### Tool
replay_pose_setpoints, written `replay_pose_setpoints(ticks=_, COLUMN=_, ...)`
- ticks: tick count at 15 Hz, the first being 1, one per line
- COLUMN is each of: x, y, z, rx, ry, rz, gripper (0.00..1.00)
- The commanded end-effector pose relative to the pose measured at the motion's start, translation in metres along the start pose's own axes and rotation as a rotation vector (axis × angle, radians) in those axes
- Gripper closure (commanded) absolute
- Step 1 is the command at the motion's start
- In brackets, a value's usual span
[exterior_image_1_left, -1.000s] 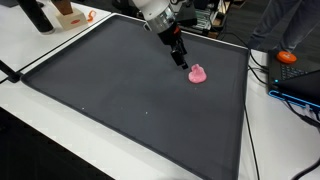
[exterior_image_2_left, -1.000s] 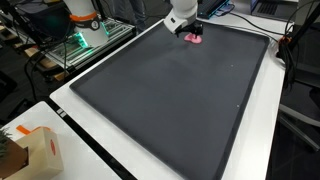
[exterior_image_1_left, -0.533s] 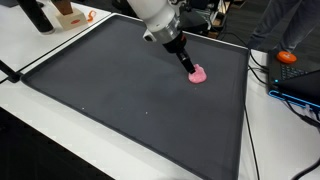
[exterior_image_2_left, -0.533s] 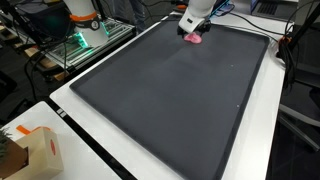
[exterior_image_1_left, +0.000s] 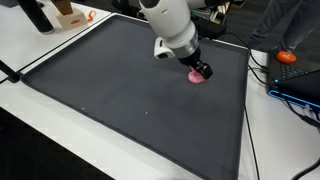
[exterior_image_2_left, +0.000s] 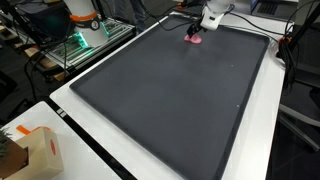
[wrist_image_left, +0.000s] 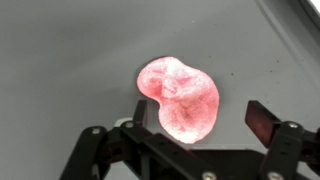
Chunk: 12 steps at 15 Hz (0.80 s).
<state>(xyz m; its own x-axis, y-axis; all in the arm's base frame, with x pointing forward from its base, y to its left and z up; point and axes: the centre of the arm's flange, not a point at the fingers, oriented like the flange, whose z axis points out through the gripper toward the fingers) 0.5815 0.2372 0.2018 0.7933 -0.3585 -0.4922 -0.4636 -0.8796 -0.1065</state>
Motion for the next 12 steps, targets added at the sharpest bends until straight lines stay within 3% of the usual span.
replay_pose_setpoints(ticks=1, x=0.004, y=-0.025, z=0.001, rx=-0.094, ry=0.009, rz=-0.175, gripper=0.0)
replay_pose_setpoints(ticks=6, x=-0.016, y=-0.049, z=-0.009, rx=-0.216, ry=0.069, rz=-0.363, gripper=0.0)
replay_pose_setpoints(ticks=12, x=-0.052, y=-0.059, z=-0.033, rx=-0.259, ry=0.156, rz=-0.459, gripper=0.0)
